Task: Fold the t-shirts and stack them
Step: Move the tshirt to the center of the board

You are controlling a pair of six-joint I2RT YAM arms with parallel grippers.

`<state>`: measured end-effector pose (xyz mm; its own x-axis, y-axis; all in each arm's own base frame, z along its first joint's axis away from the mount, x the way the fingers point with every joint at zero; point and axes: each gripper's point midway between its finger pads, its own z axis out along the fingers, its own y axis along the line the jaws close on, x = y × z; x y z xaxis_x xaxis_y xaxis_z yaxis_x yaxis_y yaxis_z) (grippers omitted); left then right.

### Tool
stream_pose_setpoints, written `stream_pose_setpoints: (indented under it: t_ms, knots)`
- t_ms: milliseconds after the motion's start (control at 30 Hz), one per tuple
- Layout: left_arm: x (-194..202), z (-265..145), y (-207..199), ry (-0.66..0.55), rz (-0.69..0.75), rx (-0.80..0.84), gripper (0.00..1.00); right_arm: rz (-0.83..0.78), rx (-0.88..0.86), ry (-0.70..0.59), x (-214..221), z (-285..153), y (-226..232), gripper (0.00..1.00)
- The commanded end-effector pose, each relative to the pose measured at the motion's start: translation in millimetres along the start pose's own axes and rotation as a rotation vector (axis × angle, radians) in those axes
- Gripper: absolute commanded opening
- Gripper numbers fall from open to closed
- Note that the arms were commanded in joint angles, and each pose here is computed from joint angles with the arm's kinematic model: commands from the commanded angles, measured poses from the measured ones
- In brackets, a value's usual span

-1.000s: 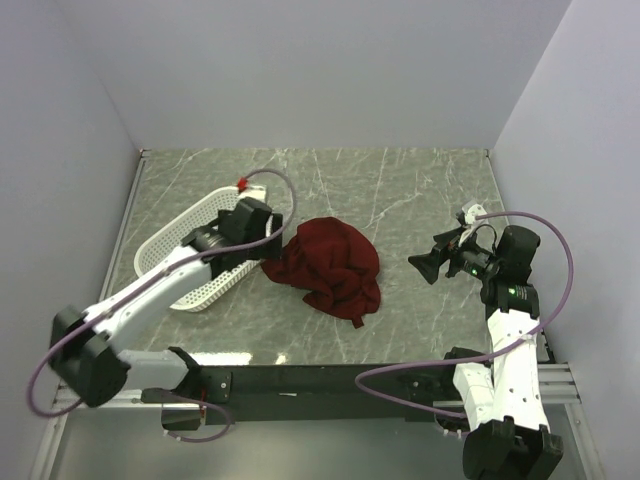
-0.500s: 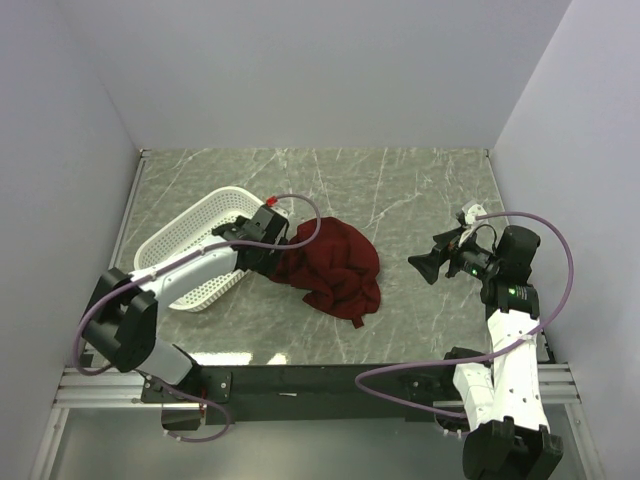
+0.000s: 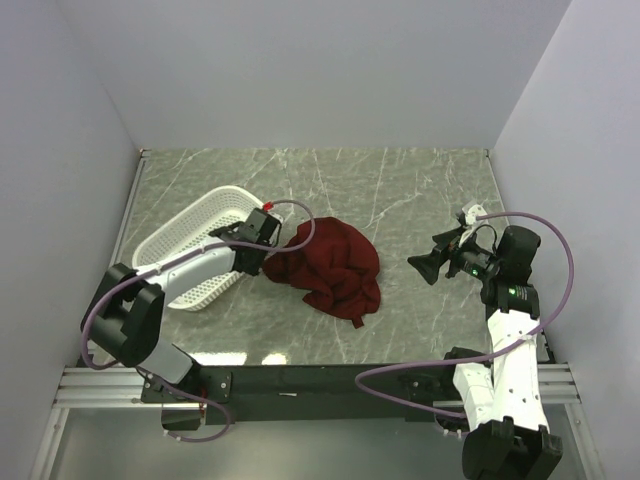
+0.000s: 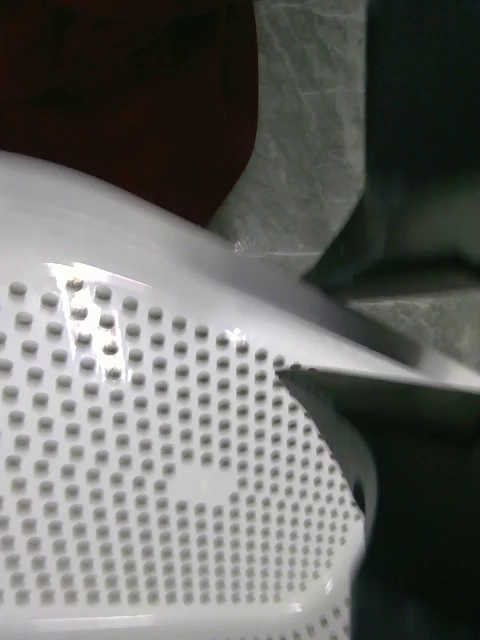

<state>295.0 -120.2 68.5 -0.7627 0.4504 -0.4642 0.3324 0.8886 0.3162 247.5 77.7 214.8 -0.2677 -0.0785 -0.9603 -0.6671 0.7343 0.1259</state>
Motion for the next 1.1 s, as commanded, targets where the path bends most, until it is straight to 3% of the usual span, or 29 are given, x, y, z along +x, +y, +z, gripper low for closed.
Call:
stream_pose_setpoints:
  t_ms: [0,133,267,433,600,733,933,1067]
  knots:
    - [1,13,15,-0.001,-0.055,0.008,0.31,-0.053,-0.002,-0.044,-23,-5,3,1.0]
    - [0,22,40,0.026,-0.111,-0.083,0.01,-0.058,-0.002,-0.048,-24,-6,4,1.0]
    - [-38,19,97,-0.05,-0.26,-0.214,0.01,-0.061,-0.007,-0.05,-24,-7,6,1.0]
    - [-113,21,168,-0.188,-0.4,-0.287,0.01,-0.06,-0.013,-0.049,-24,-7,7,1.0]
    - [-140,66,210,-0.151,-0.349,-0.366,0.0,-0.049,-0.026,-0.043,-22,-6,8,1.0]
    - [-137,106,220,-0.103,-0.276,-0.368,0.0,-0.043,-0.021,-0.037,-21,-5,5,1.0]
    - [-152,124,237,-0.132,-0.202,-0.386,0.01,-0.021,-0.027,-0.028,-17,-2,3,1.0]
    - [-161,132,253,-0.156,-0.243,-0.385,0.01,-0.01,-0.03,-0.018,-14,-1,1,1.0]
